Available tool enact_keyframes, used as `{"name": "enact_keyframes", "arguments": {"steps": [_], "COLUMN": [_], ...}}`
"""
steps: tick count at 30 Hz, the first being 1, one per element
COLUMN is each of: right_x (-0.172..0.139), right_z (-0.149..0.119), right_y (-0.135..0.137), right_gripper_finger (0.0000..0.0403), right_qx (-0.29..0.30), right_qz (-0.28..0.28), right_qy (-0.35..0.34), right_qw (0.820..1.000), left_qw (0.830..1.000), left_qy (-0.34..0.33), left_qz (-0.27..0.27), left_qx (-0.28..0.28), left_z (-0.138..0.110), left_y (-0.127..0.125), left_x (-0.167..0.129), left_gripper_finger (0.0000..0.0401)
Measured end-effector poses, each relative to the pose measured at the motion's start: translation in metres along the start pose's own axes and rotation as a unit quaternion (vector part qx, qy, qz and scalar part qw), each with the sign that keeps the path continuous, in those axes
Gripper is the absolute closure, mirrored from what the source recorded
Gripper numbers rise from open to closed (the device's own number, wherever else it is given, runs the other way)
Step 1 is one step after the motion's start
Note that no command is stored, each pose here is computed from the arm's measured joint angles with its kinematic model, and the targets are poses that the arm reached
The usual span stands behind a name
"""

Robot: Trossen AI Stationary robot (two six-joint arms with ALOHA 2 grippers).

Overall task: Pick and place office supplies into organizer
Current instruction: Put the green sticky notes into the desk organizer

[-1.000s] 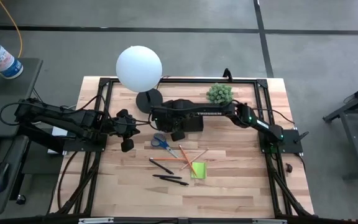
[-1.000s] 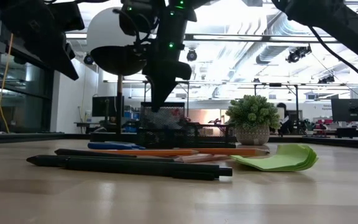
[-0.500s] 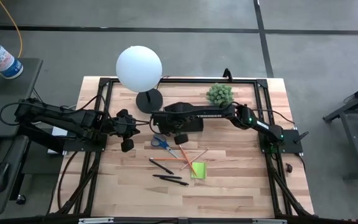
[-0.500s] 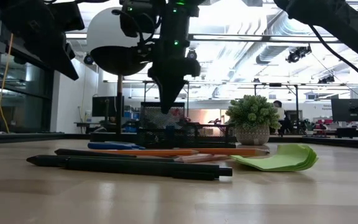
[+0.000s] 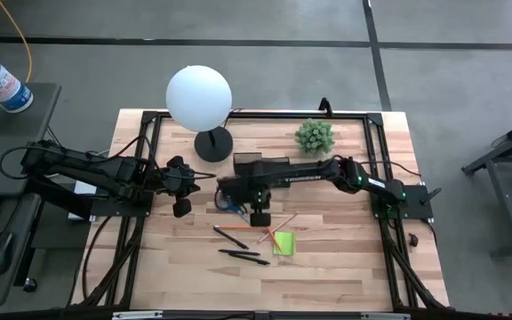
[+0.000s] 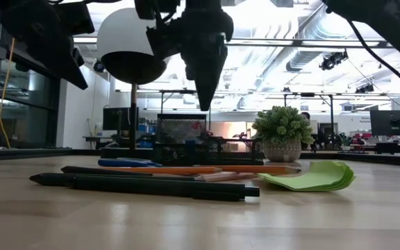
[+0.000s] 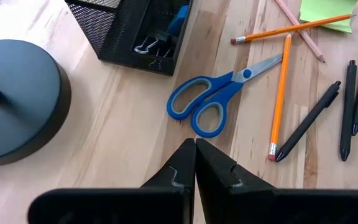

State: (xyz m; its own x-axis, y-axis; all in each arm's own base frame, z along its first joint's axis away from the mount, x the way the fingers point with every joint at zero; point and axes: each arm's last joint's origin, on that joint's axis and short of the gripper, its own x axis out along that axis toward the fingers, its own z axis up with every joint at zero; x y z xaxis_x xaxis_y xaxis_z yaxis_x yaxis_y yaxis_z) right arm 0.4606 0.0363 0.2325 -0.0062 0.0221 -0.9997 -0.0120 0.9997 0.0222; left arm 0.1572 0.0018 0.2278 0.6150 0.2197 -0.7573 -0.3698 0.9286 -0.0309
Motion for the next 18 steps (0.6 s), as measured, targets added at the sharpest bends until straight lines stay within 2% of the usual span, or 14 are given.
{"name": "enact_keyframes", "arguments": {"steps": [11,18], "right_x": [0.01,-0.011], "right_z": [-0.015,-0.028], "right_y": [0.061,0.086], "right_gripper_finger": [0.0402,0.0402], "right_qx": [0.054,0.113], "right_qz": [-0.055,-0.121], "right_qy": [0.029,-0.028], "right_qw": [0.997,0.986], "left_qw": [0.999,0.999], "left_qy": [0.008,0.002], "left_qz": [-0.025,-0.026], "left_qx": [0.021,0.035], "left_z": [0.0,0.0], "left_y": [-0.001,-0.002], "left_x": [0.0,0.0], "left_gripper_finger": [0.04,0.04]}}
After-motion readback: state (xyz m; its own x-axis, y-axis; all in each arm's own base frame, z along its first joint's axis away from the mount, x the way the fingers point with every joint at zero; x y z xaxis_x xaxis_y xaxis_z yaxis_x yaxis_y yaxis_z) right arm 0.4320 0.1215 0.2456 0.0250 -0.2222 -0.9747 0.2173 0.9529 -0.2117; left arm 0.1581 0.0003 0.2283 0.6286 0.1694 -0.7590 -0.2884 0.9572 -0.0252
